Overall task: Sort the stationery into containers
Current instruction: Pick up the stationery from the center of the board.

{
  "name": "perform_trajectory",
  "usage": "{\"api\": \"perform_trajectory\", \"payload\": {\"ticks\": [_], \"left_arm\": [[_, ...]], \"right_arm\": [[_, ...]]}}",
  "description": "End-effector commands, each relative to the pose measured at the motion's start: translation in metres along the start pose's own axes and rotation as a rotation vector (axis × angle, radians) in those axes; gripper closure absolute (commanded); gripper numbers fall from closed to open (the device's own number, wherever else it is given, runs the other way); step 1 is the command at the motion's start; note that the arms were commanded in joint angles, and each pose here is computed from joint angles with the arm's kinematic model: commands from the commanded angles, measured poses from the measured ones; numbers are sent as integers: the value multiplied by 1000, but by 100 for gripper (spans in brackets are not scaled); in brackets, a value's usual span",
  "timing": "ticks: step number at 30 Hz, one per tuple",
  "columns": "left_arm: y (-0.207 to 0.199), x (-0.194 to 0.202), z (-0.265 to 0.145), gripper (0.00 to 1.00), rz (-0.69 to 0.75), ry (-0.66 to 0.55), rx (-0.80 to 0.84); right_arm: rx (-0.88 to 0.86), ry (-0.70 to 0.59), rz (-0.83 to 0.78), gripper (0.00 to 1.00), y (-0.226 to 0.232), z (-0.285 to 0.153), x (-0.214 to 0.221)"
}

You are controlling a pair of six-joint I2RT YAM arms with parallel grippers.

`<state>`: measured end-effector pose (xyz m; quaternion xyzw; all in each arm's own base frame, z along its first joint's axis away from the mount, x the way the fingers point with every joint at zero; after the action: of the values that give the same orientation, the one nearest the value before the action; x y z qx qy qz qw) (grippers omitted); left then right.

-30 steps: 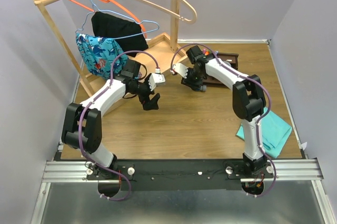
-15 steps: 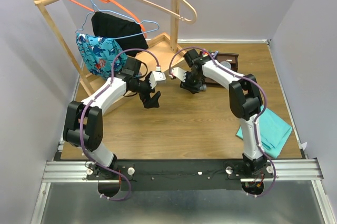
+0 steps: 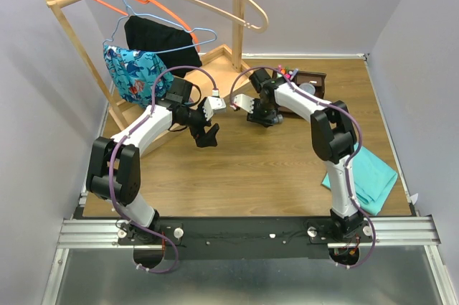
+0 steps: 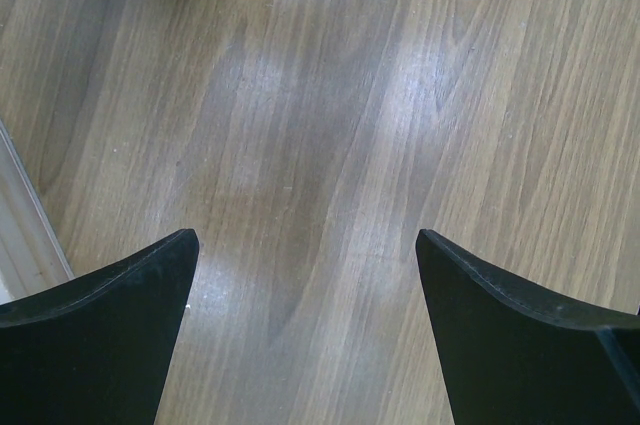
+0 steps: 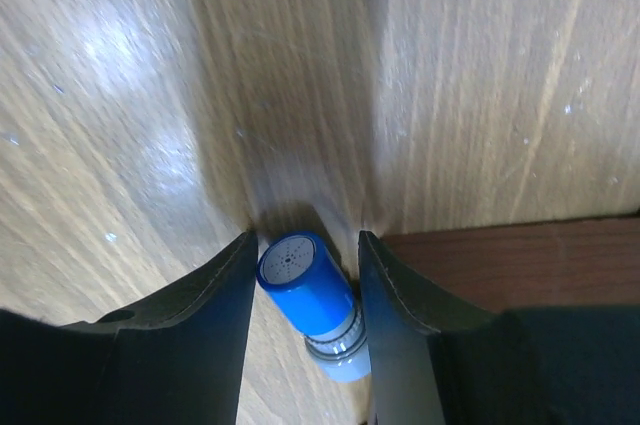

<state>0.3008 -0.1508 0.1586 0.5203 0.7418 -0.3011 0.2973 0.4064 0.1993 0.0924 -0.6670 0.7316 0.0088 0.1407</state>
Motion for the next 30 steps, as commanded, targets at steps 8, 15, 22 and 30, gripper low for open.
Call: {"api": "perform_trajectory", "payload": {"ticks": [8, 15, 22, 30], "left_arm": [[6, -12, 0, 1, -3, -43, 5], [4, -10, 0, 1, -6, -45, 10], [2, -6, 2, 1, -7, -39, 28], [2, -8, 10, 1, -35, -66, 59]], "right_arm": [[79, 119, -83, 46, -10, -9, 19], [94, 93, -85, 58, -13, -11, 14], [92, -74, -4, 68, -18, -45, -13], [23, -363, 299, 72, 12, -82, -36]]}}
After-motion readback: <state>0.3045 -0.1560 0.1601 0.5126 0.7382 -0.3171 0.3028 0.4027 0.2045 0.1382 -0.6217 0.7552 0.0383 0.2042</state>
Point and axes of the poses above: each gripper's point midway between its finger pads, its own z axis out along the fingers, its own y axis along the line the jaws close on, x = y × z, the point moved 7 cm from there along -z, back along the fingers, and after that the axes turned 1 degree about -z, right-handed, at the moved point
